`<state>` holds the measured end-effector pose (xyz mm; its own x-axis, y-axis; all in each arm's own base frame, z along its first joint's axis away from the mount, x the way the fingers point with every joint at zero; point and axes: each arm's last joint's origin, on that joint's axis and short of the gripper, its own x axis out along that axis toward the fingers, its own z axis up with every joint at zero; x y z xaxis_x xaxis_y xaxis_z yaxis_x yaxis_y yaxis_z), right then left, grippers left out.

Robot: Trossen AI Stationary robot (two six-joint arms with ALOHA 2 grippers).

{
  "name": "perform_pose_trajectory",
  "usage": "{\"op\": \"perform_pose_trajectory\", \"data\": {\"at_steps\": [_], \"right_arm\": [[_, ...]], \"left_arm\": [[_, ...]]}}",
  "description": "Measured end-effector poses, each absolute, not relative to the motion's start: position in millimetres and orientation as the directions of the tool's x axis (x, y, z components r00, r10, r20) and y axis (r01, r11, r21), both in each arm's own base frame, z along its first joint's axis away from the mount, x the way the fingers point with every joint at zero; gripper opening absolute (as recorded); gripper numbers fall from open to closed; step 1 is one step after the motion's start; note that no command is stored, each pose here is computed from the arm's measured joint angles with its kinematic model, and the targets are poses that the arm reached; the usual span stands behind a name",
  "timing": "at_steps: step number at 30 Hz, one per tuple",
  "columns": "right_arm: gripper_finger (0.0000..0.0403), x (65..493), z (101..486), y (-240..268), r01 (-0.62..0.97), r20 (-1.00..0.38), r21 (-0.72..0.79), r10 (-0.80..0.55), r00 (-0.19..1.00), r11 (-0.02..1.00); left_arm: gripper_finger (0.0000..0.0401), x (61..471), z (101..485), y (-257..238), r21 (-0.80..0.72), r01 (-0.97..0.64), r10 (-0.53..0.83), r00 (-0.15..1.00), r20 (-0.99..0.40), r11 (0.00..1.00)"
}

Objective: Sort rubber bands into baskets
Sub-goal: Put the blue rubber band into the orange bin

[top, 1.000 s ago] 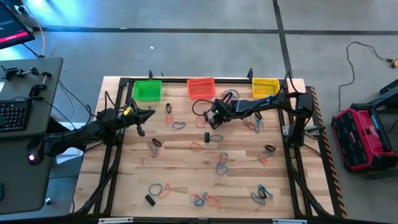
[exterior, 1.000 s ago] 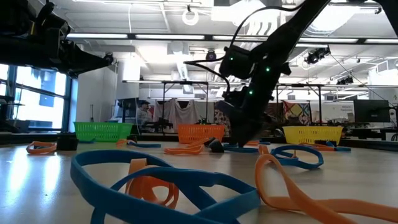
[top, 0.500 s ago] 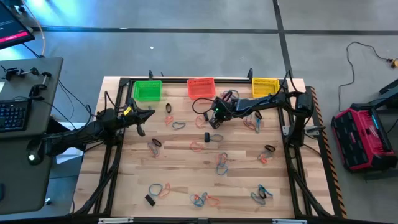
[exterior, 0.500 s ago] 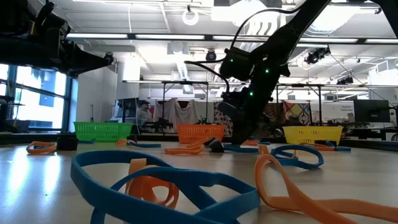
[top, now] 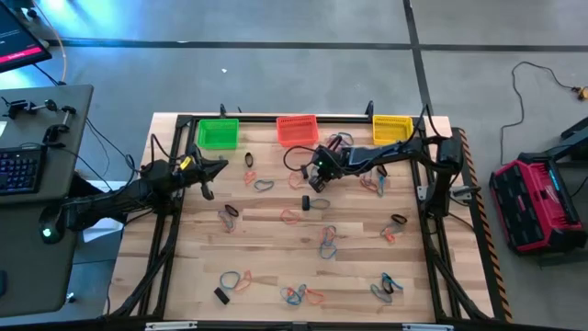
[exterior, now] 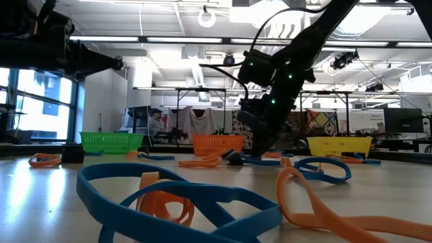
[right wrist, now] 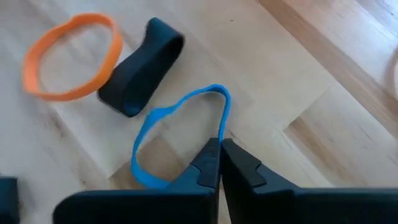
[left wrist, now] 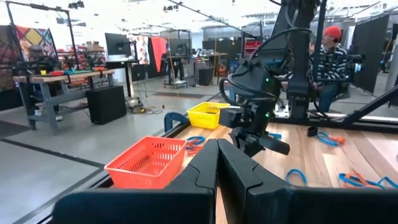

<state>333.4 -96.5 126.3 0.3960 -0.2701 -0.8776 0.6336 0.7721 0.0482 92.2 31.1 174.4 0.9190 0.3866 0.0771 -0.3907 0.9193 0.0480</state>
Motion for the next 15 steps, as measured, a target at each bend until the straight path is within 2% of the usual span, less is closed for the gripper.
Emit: {"op": "perform_pose_trajectory", "data": {"at_steps": [6,11,15], "right_arm": [[0.0,332,139,-96,0.631,-0.858,0.047,-0.292,0.422,0.774],[0.0,333,145,-97,0.631,-0.837,0.043,-0.317,0.445,0.774],[0.0,340,151,-103,0.631,-0.774,0.06,-0.363,0.519,0.773]], "left_arm": [[0.0,92,174,30,0.107,-0.373,0.366,0.927,0.077,0.922],[0.0,92,174,30,0.06,-0.371,0.366,0.927,0.076,0.927],[0.0,92,175,30,0.025,-0.366,0.364,0.928,0.08,0.93]]}}
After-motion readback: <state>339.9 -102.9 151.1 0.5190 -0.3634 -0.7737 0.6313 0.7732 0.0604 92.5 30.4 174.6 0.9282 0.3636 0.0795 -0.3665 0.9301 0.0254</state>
